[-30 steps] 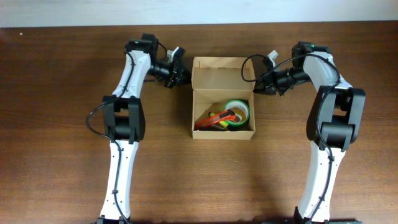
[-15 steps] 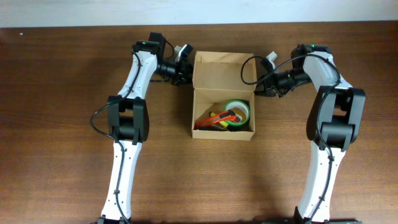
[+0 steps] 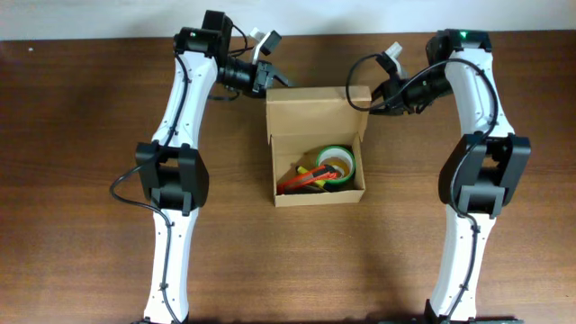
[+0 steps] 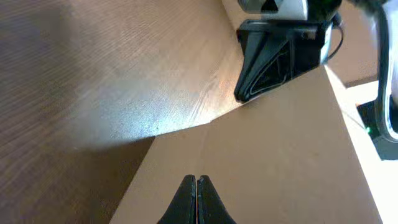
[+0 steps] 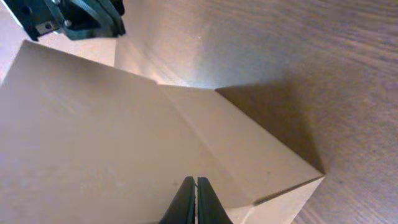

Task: Pack container
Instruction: 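Fold the side flaps inward and swing the lid closed with both grippers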

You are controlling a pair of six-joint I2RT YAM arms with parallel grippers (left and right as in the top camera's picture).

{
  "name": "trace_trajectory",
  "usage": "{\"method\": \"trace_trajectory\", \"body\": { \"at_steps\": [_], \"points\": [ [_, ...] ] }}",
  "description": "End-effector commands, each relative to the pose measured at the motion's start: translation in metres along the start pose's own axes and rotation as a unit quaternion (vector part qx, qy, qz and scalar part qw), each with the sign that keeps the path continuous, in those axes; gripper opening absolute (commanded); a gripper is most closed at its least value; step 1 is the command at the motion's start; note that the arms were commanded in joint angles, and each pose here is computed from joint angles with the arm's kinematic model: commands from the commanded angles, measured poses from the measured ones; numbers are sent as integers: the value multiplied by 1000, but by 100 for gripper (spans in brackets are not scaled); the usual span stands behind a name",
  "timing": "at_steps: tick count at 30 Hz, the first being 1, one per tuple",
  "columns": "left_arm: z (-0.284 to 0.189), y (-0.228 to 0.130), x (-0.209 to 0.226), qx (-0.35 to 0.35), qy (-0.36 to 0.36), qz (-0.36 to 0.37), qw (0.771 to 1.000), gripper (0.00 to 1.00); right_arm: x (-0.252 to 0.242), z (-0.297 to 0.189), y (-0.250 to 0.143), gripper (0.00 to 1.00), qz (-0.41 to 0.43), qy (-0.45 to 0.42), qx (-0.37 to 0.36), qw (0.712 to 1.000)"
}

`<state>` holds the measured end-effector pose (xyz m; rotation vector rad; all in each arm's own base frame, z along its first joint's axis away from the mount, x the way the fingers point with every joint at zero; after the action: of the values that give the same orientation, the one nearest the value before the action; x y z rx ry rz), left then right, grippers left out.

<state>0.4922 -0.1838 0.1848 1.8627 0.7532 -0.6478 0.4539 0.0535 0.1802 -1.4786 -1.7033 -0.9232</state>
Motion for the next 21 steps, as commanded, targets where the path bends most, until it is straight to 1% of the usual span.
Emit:
{"method": "trace_trajectory", "body": {
  "at_steps": [1,3,5,8,11,13,17,19,21],
  "points": [
    [-2,10,-33,17,18,73,997,2,16,-1,2,4,-39,3,-3,999],
    [1,13,-43,33,36,89,995,2,21,-2,-1,4,-40,-6,3,999],
    [2,15,-53,55,69,104,991,2,30,-6,-4,4,-51,-24,6,998],
    [-3,20,-74,77,116,130,982,2,52,-17,-11,4,-76,-48,-2,996],
    [-5,21,-94,97,143,146,974,2,79,-31,-20,4,-99,-89,-12,991],
    [-1,18,-105,113,145,144,972,2,94,-39,-26,4,-96,-134,-25,986],
    [18,5,-119,160,137,142,967,2,121,-49,-40,4,-111,-194,-40,974],
    [28,0,-124,187,150,146,960,2,129,-50,-45,4,-114,-210,-40,970],
    [35,-3,-136,205,156,155,954,2,133,-47,-49,4,-108,-246,-36,963]
  ]
}}
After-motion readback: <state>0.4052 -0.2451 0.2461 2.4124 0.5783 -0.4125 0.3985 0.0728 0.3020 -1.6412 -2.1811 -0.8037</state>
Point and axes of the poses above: each gripper's point midway between its finger pads, its own z axis out along the fingers, its own x axis along the line the jaws close on, y = z × x, the point moved 7 cm from there along -z, back along the fingers, and after that the axes turned 11 degrees about z, right-handed, at the moved point
